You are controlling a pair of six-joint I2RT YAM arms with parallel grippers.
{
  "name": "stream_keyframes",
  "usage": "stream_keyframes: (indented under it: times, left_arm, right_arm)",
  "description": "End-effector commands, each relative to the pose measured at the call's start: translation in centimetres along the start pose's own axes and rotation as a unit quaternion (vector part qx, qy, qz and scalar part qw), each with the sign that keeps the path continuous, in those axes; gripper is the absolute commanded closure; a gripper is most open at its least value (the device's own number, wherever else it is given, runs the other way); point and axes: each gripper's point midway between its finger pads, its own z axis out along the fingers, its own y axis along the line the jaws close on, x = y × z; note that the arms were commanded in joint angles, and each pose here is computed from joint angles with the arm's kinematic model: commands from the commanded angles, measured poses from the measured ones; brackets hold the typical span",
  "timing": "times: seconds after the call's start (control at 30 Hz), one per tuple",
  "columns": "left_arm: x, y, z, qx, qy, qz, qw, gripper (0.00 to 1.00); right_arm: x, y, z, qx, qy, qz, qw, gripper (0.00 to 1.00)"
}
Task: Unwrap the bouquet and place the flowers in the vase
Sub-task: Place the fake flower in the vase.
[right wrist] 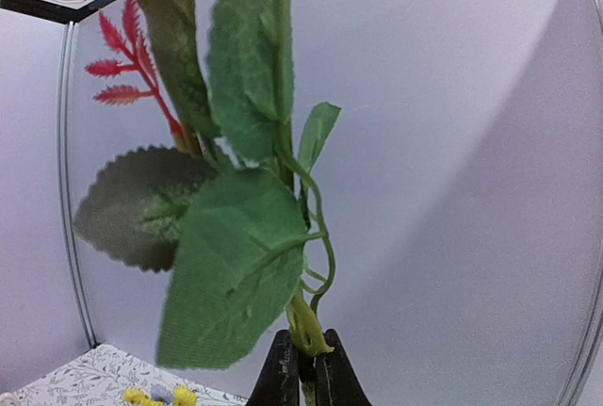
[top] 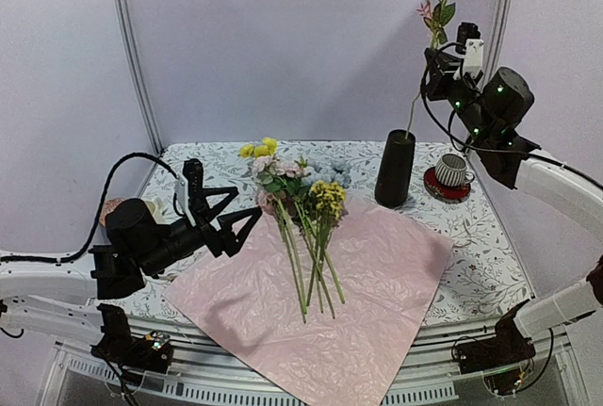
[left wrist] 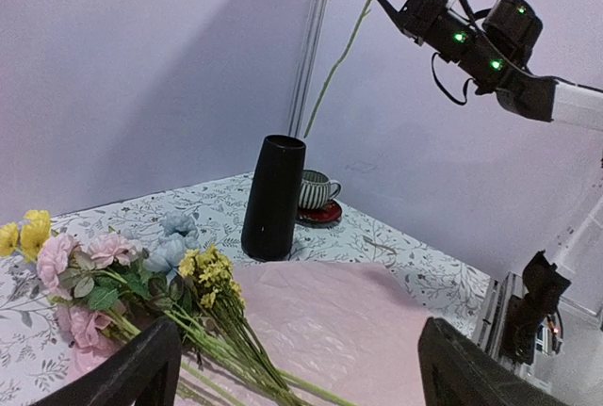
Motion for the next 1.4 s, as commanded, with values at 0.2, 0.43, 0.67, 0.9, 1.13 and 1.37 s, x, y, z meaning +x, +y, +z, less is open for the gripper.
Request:
stream_keyframes:
  times: [0.2, 0.43, 0.67, 0.9, 1.13, 1.37]
  left_arm:
    - [0.0, 1.1, -0.3, -0.023, 0.001, -0.004, 1.0, 0.11]
    - [-0.1, 1.2, -0.2, -0.026, 0.003, -0.002, 1.0, 0.11]
    - [0.0, 1.1, 0.0, -0.023, 0.005, -0.004, 1.0, 0.11]
    - [-0.1, 1.1, 0.0, -0.022, 0.005, -0.008, 1.0, 0.11]
    - [0.1, 1.1, 0.0, -0.023, 0.008, -0.008, 1.0, 0.11]
    - [-0.2, 1.1, 0.1, -0.024, 0.008, -0.007, 1.0, 0.11]
  right_arm:
    - [-1.6, -2.7, 1.4, 0.002, -0.038, 0.032, 0.999, 0.98]
    - [0.1, -3.4, 2.2, -0.001, -0.026, 0.05, 0.998, 0.98]
    - [3.6, -4.7, 2.8, 0.01, 0.0, 0.057, 0.998, 0.98]
    - [9.1, -7.2, 3.1, 0.02, 0.043, 0.109, 0.993, 0.98]
    - [13.8, -7.5, 3.6, 0.008, 0.085, 0.149, 0.985, 0.95]
    - [17.3, -7.3, 3.1, 0.003, 0.125, 0.162, 0.979, 0.84]
